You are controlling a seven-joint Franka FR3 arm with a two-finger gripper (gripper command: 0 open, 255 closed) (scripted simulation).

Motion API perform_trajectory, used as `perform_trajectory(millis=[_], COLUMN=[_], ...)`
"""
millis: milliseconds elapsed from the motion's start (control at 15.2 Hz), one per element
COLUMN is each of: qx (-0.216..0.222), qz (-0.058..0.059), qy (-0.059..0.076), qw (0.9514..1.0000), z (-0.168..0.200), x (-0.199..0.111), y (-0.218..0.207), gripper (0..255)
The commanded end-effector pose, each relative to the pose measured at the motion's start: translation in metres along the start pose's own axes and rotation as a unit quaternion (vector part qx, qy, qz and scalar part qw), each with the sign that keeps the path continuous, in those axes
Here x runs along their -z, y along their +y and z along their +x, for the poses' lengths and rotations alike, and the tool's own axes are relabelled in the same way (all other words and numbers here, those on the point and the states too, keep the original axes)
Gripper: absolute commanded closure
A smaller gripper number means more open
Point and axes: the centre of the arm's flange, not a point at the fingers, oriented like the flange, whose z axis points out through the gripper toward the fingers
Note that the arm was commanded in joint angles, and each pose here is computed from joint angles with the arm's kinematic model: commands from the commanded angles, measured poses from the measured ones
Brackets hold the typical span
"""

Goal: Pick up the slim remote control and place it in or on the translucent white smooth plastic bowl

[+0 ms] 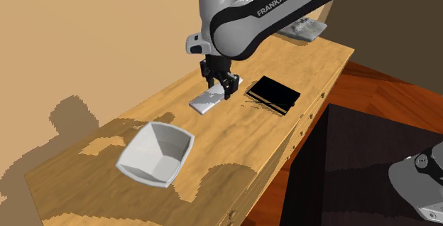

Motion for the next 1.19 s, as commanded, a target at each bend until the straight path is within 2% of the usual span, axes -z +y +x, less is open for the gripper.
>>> perform_trajectory(millis=[0, 132, 1122], qx=[0.000, 0.000, 0.000], qz=[0.000, 0.000, 0.000], qy=[0.000, 0.000, 0.000], qw=[1.0000, 1.0000, 1.0000], z=[0.000, 0.001, 0.198], x=[0.010, 0.020, 0.021], y=[0.000, 0.000, 0.007], gripper=[255, 255, 255])
